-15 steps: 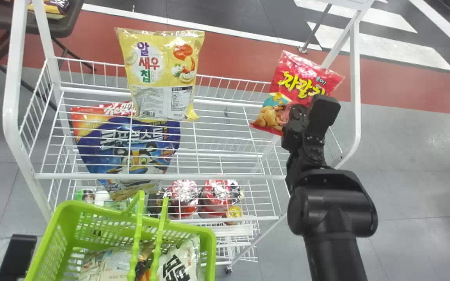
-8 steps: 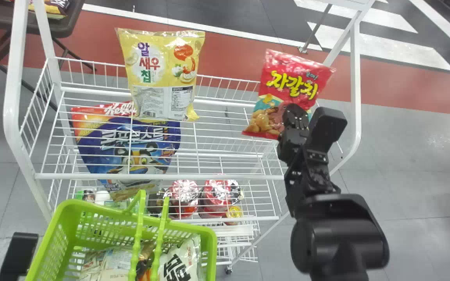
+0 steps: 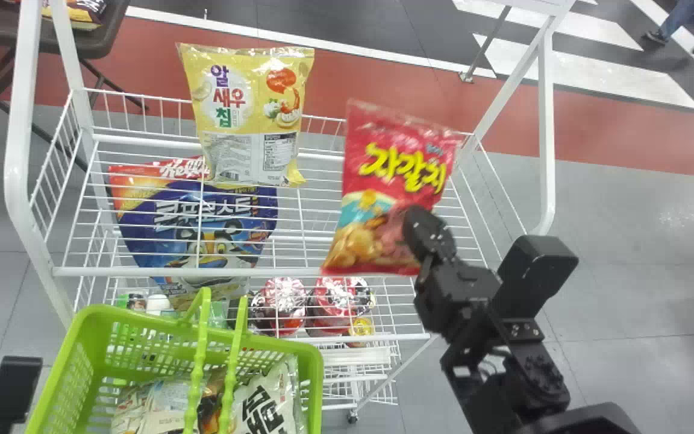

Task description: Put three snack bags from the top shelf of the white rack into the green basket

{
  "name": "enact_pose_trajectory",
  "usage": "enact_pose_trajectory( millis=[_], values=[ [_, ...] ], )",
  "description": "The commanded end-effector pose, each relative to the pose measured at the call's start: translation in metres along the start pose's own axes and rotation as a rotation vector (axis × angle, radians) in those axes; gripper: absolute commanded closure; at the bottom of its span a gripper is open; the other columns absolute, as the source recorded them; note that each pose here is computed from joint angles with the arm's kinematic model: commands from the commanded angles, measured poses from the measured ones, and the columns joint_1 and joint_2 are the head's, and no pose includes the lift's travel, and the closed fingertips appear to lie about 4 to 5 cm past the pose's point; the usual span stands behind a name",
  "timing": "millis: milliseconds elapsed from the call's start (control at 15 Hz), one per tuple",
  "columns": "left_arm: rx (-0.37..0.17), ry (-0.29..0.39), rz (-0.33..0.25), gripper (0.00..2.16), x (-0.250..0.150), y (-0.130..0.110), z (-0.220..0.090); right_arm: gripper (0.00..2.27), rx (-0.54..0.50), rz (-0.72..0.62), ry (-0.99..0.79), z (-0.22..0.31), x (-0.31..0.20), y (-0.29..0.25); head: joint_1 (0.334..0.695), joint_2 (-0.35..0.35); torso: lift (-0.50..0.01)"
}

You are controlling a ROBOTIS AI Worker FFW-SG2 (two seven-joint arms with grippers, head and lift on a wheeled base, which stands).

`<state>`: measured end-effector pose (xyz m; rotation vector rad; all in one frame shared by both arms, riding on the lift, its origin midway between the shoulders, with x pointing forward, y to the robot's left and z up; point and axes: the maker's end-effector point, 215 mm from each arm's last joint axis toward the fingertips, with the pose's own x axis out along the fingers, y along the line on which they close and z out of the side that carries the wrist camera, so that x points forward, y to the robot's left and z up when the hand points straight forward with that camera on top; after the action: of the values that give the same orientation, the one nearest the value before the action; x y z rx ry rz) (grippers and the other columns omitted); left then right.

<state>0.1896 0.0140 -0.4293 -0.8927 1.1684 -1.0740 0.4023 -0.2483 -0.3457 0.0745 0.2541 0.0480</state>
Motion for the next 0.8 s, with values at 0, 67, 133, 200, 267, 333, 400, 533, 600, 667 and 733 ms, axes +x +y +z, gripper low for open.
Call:
enact_pose_trajectory(
  millis=[0,67,133,200,267,333,400,533,600,667,733],
  values=[
    [0.01,-0.022,0.012,1.51,-0.002,0.005,0.005,2.24,0.001,0.069,0.109,-0.031,-0.022,0.02,0.695,-0.35,0.0],
    [0.011,-0.027,0.015,1.51,-0.004,0.005,0.007,2.24,0.002,0.096,0.153,-0.042,-0.032,0.027,0.695,-0.35,0.0],
    [0.012,-0.037,0.017,1.51,-0.005,0.006,0.009,2.24,0.018,0.142,0.239,-0.066,-0.046,0.039,0.695,-0.35,0.0],
    [0.011,-0.042,0.02,1.51,-0.007,0.007,0.011,2.24,0.038,0.187,0.324,-0.09,-0.06,0.051,0.695,-0.35,0.0],
    [0.011,-0.045,0.023,1.51,-0.007,0.008,0.012,2.24,0.044,0.211,0.382,-0.108,-0.071,0.056,0.695,-0.35,0.0],
    [0.011,-0.046,0.023,1.51,-0.008,0.008,0.012,2.24,0.058,0.246,0.433,-0.125,-0.082,0.066,0.695,-0.35,0.0],
    [0.011,-0.046,0.019,1.51,-0.008,0.007,0.012,2.24,0.082,0.284,0.48,-0.142,-0.093,0.076,0.695,-0.35,0.0],
    [0.011,-0.047,0.019,1.51,-0.008,0.007,0.011,2.24,0.134,0.373,0.581,-0.171,-0.12,0.104,0.695,-0.35,0.0],
    [0.011,-0.047,0.017,1.51,-0.007,0.007,0.011,2.24,0.156,0.414,0.608,-0.179,-0.13,0.119,0.695,-0.35,0.0],
    [0.014,-0.045,0.016,1.51,-0.006,0.005,0.011,2.24,0.168,0.443,0.619,-0.183,-0.135,0.132,0.695,-0.326,0.0],
    [0.014,-0.042,0.012,1.51,-0.004,0.004,0.01,2.24,0.178,0.476,0.628,-0.187,-0.14,0.147,0.695,-0.31,0.0]
  ],
)
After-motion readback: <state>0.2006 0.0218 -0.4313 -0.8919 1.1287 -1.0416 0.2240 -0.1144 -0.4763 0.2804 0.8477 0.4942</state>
